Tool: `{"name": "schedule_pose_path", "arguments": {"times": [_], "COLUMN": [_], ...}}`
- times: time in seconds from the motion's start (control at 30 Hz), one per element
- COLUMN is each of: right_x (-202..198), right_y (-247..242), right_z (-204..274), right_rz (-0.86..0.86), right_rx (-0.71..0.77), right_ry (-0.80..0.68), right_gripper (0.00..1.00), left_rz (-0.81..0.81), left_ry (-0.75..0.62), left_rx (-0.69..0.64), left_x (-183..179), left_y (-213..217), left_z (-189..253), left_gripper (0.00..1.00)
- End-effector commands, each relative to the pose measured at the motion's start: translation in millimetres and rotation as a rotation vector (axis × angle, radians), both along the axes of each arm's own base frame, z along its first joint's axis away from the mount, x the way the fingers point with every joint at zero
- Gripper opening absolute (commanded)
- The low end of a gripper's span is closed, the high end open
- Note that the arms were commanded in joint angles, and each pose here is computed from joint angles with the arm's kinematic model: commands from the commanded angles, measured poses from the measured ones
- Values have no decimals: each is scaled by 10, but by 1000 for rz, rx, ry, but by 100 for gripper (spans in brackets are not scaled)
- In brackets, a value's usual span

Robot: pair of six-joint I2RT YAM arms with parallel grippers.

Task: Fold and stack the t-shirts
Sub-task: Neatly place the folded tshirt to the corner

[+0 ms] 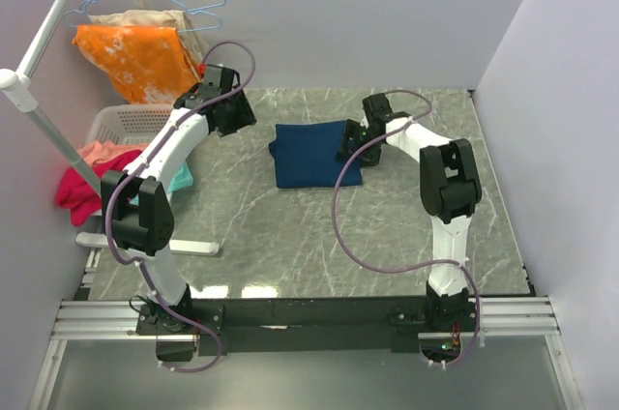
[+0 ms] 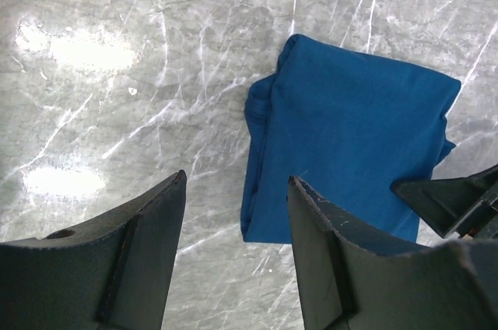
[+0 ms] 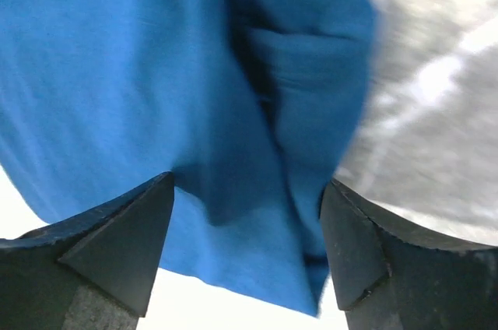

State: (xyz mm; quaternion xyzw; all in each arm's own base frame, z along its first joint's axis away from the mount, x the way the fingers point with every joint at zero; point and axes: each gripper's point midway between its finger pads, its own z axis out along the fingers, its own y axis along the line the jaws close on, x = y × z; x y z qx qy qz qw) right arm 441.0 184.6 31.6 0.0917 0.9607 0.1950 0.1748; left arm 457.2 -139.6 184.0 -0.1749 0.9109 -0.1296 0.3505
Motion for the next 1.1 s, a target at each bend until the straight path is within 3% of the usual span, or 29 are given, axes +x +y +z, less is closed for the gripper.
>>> {"name": "schedule_pose_path", "arguments": {"times": [0.0,0.1,0.13,0.2,0.23,0.33,0.8,1.07], "right_x": [-45,-24,-12,-2,0,31,630,1071], "right_y": [193,245,254,244,242,173,-395,-911], "right_z": [-205,-223,-214,-225,-219,-187,584,559], "right_rz": [65,73,75,72,70,57,-131,-293], "right_rx": [17,35,38,34,27,-14,-256,-303], "right_ry": [46,59,59,65,66,58,-153,-152], "right_gripper": [79,67,53,36,20,0,0,0], "left_rz": [-11,-4,-2,6,9,17,31,29], "left_ry": [-67,-70,-71,-72,-75,-80,-88,-88], "left_rx": [-11,-7,-5,-2,-1,-1,13,22], "left_x": [-36,-55,-65,-86,-92,-116,-207,-236], "left_y": [46,83,96,127,134,168,240,258], "left_z": [276,304,313,324,338,362,443,486], "left_gripper": [61,60,60,60,61,61,61,61]}}
